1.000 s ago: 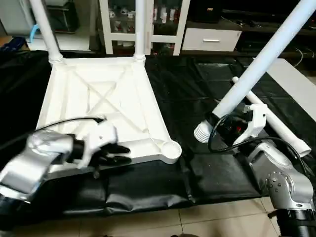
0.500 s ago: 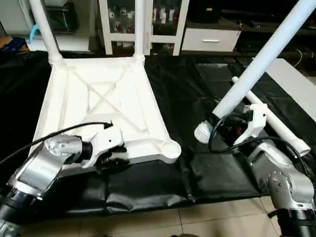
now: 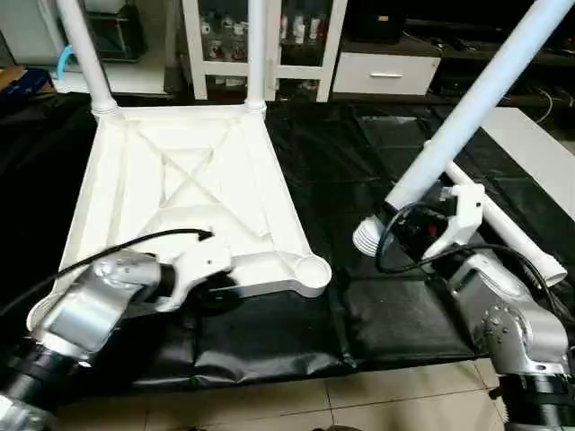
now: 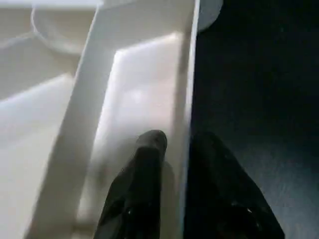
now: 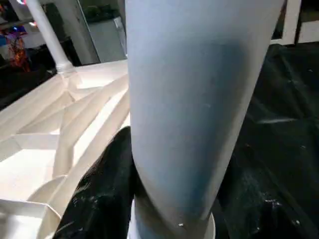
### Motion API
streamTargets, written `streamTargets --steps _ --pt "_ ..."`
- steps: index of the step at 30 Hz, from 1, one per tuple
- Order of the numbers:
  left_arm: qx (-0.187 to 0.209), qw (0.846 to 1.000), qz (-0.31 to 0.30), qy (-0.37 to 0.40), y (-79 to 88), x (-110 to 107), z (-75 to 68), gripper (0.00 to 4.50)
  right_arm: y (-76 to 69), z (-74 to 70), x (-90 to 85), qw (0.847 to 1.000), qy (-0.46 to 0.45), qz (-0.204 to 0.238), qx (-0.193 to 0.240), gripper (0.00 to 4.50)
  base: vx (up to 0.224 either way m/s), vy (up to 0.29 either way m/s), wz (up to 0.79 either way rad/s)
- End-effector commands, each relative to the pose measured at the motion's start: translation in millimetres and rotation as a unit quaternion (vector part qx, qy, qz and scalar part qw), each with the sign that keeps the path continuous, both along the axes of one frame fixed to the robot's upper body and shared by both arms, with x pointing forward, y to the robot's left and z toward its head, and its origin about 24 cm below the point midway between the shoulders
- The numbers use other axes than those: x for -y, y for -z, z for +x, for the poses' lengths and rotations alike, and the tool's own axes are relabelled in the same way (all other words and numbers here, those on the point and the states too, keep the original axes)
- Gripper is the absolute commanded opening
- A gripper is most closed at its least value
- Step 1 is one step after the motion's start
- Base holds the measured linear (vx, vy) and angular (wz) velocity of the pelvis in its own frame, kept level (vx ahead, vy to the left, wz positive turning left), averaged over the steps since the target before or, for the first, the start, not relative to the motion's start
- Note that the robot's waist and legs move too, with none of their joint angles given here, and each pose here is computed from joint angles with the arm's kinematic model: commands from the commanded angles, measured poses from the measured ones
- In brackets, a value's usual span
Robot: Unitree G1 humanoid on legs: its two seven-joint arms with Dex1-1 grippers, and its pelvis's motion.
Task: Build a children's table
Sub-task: Insert table leg to table base
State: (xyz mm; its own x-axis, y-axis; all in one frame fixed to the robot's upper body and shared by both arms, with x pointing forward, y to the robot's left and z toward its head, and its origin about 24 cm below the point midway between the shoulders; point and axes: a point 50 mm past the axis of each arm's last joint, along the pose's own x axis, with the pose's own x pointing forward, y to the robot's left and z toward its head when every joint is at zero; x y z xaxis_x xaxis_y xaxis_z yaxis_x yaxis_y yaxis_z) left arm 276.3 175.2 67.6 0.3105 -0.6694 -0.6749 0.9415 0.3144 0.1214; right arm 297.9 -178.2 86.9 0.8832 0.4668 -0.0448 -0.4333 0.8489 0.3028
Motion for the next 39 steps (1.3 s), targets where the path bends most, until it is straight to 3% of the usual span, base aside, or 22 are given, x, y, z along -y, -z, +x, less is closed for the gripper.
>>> streamTargets --steps 1,11,20,23,27,29,30,32,39 --pt "0.002 1.0 -0.009 0.008 -2.3 6 0.9 0.77 -5.2 3.0 1.5 1.0 0.006 -0.001 0.013 1.84 0.0 0.0 0.0" --pt "0.024 0.999 0.01 0.031 6.5 17 3.3 0.06 -5.6 4.3 -1.4 1.0 0.001 -0.001 0.014 1.84 0.0 0.0 0.0" --pt "0.038 0.999 0.006 0.034 12.2 31 10.0 0.0 -6.4 5.8 -2.2 1.0 0.0 -0.001 0.017 1.84 0.0 0.0 0.0" --pt "0.029 0.999 0.002 0.028 14.5 33 10.3 0.0 -5.5 9.5 -10.0 1.0 -0.014 0.003 0.015 1.84 0.0 0.0 0.0" --pt "0.023 0.999 0.004 0.029 15.1 38 12.2 0.0 12.8 16.9 -34.5 0.995 -0.101 0.002 -0.028 1.84 0.0 0.0 0.0" --pt "0.025 0.999 0.003 0.028 15.0 40 13.7 0.0 16.4 19.7 -41.0 0.992 -0.122 0.022 -0.036 1.84 0.0 0.0 0.0" --pt "0.024 0.999 0.002 0.029 14.6 44 14.2 0.0 11.0 27.1 -47.7 0.986 -0.131 0.095 -0.041 1.84 0.0 0.0 0.0" --pt "0.024 0.999 -0.001 0.029 13.1 47 14.4 0.0 6.5 31.9 -51.3 0.98 -0.141 0.133 -0.044 1.84 0.0 0.0 0.0" --pt "0.021 0.999 -0.012 0.038 7.8 50 9.5 0.0 7.5 34.9 -57.1 0.971 -0.195 0.128 -0.059 1.84 0.0 0.0 0.0"
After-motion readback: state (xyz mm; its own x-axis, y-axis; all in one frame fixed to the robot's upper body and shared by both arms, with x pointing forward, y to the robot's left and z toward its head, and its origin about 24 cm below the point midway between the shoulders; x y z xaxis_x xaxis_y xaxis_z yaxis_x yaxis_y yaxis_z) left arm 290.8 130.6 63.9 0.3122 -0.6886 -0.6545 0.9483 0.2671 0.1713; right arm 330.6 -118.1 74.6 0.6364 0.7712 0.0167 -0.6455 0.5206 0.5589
